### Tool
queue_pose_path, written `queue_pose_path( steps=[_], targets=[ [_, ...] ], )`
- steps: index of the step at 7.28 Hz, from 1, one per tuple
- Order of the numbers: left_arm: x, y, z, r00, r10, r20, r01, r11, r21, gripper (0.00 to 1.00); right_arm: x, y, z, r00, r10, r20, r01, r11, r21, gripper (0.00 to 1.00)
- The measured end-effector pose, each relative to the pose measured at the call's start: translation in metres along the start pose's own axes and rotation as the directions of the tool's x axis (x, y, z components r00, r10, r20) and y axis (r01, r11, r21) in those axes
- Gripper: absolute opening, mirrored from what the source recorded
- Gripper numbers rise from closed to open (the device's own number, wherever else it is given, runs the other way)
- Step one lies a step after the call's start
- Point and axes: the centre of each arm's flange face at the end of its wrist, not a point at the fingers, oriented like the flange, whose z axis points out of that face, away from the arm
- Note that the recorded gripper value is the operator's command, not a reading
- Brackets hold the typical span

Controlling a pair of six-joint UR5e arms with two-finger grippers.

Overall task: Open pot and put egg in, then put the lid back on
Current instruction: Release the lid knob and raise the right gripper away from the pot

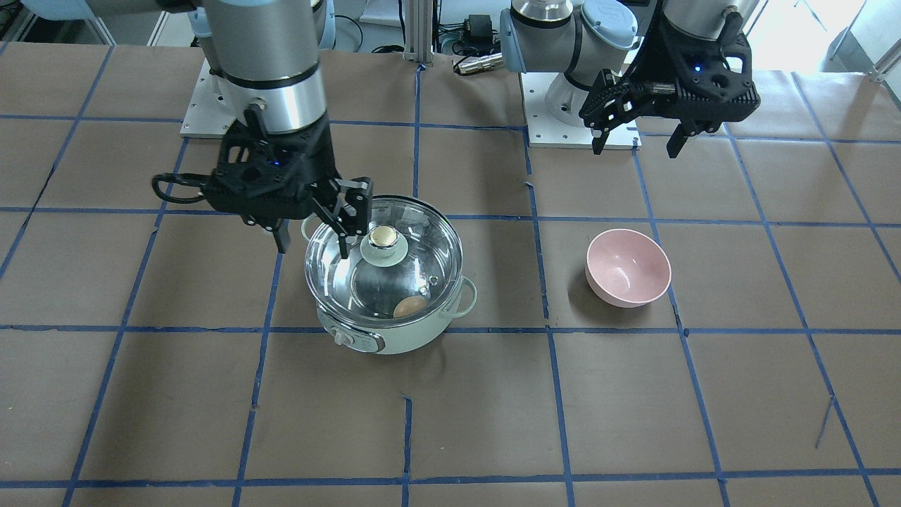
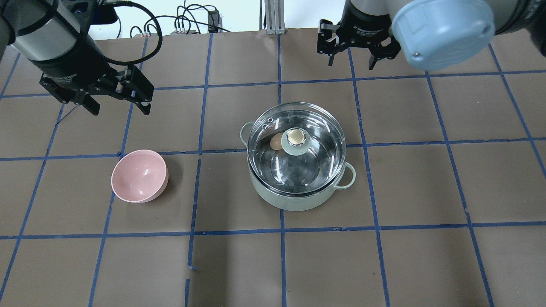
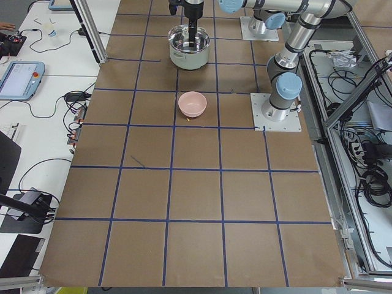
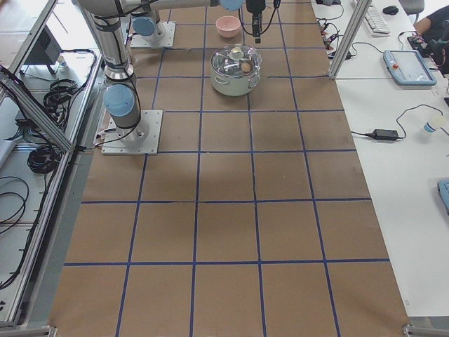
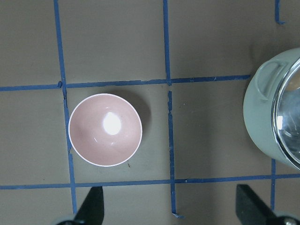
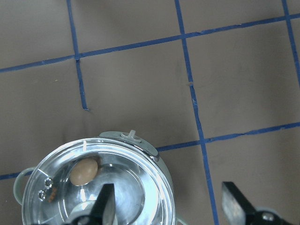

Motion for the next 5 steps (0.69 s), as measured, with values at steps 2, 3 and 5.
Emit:
queue_pose_path(
  steps=[2,3,5],
  targets=[
    [0.000,0.000,0.000,1.000,0.000,0.001,0.000,1.000,0.001,1.00,0.023,-0.005,-0.005,1.000,-0.014,-0.026,0.014,1.000,-0.007,1.00],
    [0.000,0.000,0.000,1.000,0.000,0.001,0.000,1.000,0.001,1.00,0.033,-0.008,-0.006,0.999,-0.027,-0.030,0.027,1.000,-0.009,1.00],
    [0.000,0.000,0.000,1.000,-0.001,0.002,0.001,1.000,0.001,1.00,0.051,-0.015,-0.006,0.996,-0.083,-0.030,0.083,0.996,-0.018,1.00]
  ],
)
